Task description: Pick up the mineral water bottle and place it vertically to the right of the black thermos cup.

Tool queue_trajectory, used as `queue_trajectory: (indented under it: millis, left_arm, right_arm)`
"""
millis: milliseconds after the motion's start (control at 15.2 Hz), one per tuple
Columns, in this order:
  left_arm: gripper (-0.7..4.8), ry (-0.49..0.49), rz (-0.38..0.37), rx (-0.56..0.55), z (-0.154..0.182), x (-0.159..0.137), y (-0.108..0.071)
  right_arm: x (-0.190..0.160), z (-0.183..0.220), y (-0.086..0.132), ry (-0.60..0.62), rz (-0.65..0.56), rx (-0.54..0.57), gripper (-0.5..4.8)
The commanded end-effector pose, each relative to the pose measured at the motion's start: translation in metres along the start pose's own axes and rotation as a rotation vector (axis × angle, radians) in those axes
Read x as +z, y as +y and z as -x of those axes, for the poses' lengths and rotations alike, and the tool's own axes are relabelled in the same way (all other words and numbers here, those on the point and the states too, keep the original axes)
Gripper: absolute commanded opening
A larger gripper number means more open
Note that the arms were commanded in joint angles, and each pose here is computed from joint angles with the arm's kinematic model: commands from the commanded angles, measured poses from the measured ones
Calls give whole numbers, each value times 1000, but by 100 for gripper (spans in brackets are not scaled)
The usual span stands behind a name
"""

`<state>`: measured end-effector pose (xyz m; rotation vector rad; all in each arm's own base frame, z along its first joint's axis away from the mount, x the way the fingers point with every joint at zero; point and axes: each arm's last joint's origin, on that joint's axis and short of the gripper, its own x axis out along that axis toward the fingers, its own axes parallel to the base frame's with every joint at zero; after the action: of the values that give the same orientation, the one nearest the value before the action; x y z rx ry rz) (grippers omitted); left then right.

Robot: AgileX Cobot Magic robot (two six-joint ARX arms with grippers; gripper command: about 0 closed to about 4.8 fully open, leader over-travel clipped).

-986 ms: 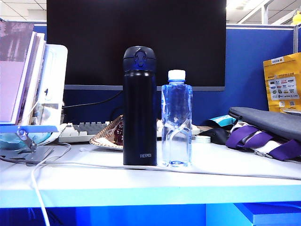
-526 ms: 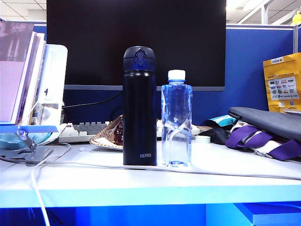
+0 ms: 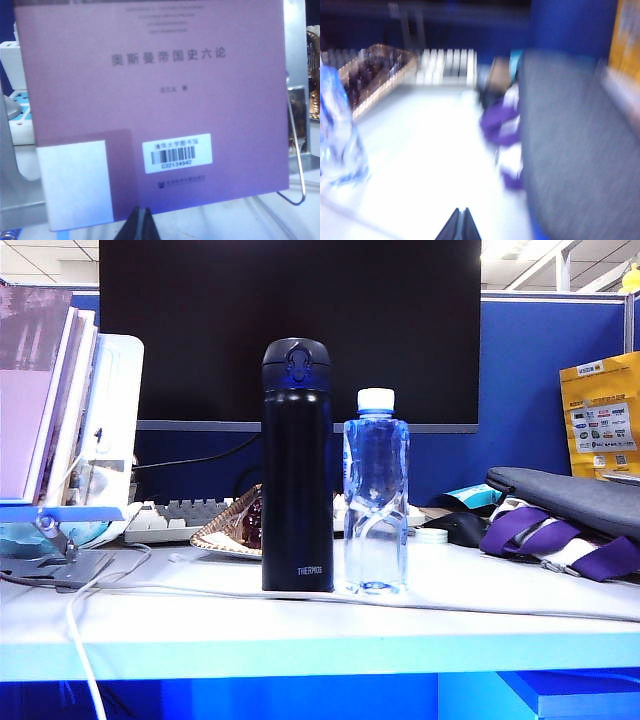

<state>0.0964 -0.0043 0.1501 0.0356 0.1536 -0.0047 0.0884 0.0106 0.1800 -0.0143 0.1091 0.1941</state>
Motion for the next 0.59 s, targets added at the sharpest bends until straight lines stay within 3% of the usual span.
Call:
queue_trajectory:
  millis: [66, 460, 592]
  left_arm:
    - [-5, 10, -1, 5, 0, -1, 0]
    - [-5, 10, -1, 5, 0, -1, 0]
    - [-5, 10, -1, 5, 0, -1, 0]
  right_arm:
    - [-6, -2, 0, 13, -71, -3, 18]
    - [-28, -8, 0, 97, -114, -7, 19]
    - [-28, -8, 1, 94, -138, 52, 22]
